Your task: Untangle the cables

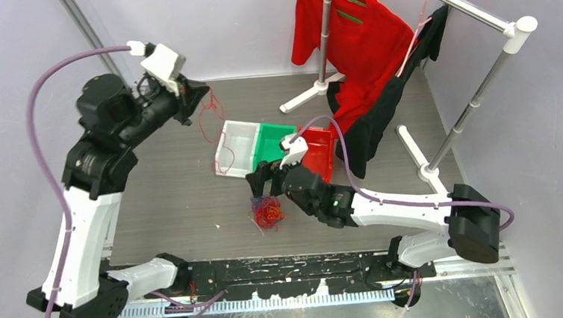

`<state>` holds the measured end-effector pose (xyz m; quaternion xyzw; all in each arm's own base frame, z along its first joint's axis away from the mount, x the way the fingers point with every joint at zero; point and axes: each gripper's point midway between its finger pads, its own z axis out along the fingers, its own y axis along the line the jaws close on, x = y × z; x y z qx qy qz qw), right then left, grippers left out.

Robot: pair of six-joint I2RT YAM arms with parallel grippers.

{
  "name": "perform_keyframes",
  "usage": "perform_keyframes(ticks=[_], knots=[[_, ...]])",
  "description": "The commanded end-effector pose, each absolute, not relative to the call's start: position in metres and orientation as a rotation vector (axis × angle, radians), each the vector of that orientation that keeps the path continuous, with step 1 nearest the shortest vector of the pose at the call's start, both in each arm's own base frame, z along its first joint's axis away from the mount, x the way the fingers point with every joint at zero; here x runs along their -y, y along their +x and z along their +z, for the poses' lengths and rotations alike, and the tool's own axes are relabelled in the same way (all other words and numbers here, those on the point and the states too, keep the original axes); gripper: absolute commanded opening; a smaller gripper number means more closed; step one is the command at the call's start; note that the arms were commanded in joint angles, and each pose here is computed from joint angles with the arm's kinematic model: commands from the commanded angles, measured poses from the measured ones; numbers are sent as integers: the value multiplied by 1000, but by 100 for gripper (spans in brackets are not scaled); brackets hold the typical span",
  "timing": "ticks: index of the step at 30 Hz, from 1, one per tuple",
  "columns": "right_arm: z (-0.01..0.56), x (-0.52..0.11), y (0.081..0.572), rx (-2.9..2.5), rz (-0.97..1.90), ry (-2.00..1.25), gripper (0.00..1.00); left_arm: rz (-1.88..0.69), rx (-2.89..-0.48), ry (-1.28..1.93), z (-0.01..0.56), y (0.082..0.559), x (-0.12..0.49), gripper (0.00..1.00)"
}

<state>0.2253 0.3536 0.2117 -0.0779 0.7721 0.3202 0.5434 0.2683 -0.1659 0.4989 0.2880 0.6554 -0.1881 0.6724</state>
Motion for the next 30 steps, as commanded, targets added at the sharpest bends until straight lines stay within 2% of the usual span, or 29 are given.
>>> perform_keyframes(ticks=[1, 10, 25, 30], knots=[[224, -351, 246, -1832, 760, -123, 92, -374, -1452, 677, 494, 290, 172, 0], [214, -330, 252, -1846, 741, -59, 89, -244, -1483, 739, 452, 339, 179, 0], [194, -313, 248, -1873, 717, -7, 86, -104, -1407, 761, 482, 381, 183, 0], [192, -313, 248, -1877, 719, -2, 86, -107, -1444, 781, 459, 383, 184, 0]])
